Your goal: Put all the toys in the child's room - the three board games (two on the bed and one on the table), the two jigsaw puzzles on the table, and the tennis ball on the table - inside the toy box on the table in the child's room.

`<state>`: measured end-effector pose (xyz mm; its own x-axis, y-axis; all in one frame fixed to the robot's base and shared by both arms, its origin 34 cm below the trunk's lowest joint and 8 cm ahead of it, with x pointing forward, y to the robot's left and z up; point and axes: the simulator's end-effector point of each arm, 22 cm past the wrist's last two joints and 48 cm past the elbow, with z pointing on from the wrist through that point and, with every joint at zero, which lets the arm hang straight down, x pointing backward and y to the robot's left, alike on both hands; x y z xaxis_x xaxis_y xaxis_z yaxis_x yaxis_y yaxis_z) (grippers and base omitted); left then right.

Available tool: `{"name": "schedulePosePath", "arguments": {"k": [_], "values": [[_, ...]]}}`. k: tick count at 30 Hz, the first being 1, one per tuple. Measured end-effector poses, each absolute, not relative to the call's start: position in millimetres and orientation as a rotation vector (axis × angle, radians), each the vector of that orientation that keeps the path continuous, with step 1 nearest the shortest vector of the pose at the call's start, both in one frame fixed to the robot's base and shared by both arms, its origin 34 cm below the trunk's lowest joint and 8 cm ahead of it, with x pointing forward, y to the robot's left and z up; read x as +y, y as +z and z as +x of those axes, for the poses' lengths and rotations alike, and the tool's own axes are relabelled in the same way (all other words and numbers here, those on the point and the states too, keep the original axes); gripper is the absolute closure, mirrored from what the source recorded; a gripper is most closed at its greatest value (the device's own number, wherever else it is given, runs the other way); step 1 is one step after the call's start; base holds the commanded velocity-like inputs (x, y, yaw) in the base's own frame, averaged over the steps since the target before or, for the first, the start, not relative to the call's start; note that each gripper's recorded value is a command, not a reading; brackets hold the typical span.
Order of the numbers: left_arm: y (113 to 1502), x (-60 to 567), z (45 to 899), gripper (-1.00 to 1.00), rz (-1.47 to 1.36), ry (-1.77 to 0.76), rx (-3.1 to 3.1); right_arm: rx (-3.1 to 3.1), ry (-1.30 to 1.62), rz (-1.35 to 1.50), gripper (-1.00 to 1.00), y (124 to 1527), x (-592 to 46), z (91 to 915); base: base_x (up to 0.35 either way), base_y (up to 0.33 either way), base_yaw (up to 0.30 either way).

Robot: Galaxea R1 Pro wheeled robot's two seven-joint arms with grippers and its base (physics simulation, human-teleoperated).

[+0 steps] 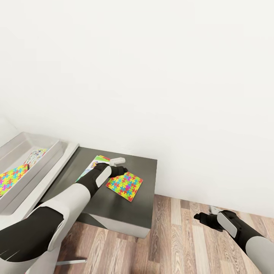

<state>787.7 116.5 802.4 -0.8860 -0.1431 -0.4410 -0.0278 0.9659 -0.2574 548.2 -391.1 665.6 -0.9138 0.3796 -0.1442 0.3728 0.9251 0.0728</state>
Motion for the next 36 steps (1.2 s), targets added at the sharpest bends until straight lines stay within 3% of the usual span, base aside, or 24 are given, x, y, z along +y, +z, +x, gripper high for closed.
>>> {"name": "schedulePosePath", "arguments": {"k": [36], "values": [[793.7, 121.8, 786.9, -1.00, -0.129, -0.314, 2.645, 2.940, 0.065, 0.578, -1.00, 660.9, -389.9, 544.6, 0.000, 0.000, 0.000]]}}
